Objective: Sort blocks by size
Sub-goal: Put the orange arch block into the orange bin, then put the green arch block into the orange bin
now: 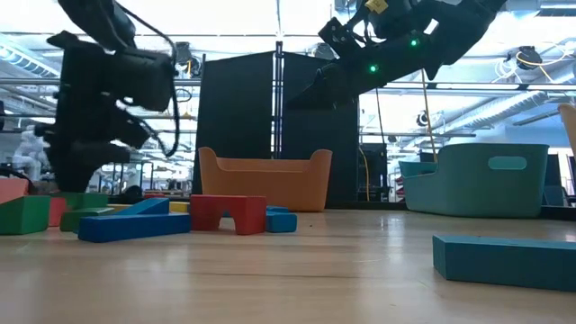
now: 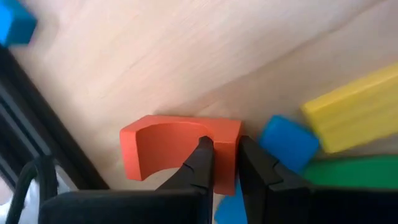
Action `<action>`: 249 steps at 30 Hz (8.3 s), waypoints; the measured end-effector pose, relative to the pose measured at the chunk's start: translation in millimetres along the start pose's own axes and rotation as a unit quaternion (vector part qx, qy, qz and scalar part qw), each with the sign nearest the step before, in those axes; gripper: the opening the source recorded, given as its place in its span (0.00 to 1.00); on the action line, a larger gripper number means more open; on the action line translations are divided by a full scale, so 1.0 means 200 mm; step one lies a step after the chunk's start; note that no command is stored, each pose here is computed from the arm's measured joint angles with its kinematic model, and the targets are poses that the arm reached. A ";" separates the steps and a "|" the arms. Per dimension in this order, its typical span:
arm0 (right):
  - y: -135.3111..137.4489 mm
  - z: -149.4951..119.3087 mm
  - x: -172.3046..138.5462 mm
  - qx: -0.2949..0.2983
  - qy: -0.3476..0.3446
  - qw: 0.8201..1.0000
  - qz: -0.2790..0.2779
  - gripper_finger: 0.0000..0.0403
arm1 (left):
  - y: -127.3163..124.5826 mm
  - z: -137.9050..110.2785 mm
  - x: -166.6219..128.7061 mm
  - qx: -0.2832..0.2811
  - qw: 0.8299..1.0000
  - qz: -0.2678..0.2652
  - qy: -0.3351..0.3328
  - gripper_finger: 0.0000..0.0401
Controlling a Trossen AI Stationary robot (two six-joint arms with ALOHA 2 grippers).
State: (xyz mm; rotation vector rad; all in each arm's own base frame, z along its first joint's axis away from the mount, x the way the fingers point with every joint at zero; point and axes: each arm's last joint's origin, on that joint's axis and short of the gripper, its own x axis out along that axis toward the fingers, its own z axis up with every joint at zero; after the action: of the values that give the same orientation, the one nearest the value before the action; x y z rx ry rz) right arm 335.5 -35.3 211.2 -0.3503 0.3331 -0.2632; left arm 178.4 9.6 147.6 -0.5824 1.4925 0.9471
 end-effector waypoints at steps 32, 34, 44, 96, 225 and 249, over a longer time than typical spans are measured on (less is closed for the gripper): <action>0.00 0.00 0.00 -0.001 0.003 1.000 0.001 0.39 | -0.15 0.23 -0.54 0.383 0.903 -0.061 -0.183 0.09; 0.00 0.00 0.00 -0.001 0.003 1.000 0.001 0.39 | -0.14 0.24 -0.57 0.409 0.889 -0.060 -0.195 0.10; 0.00 0.00 0.00 0.002 0.002 1.000 0.000 0.39 | -0.07 0.40 -0.63 0.466 0.849 -0.039 -0.246 0.13; -0.01 -0.01 0.00 0.001 0.005 1.000 -0.002 0.39 | 0.12 1.06 -0.25 0.407 0.854 -0.047 -0.321 0.15; 0.02 -0.04 0.04 0.000 -0.013 0.999 0.032 0.39 | -0.28 -0.09 -0.04 0.448 0.884 -0.078 -0.108 0.48; 0.02 -0.04 0.04 -0.001 -0.014 0.999 0.032 0.39 | -0.27 -0.01 -0.17 0.451 0.884 -0.079 -0.094 0.43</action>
State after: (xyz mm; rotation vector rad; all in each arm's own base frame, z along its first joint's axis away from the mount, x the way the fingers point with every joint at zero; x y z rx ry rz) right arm 342.0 -36.0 200.8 -0.3445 0.3164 -0.1958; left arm 226.5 -27.7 169.1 0.0778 1.4872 0.1030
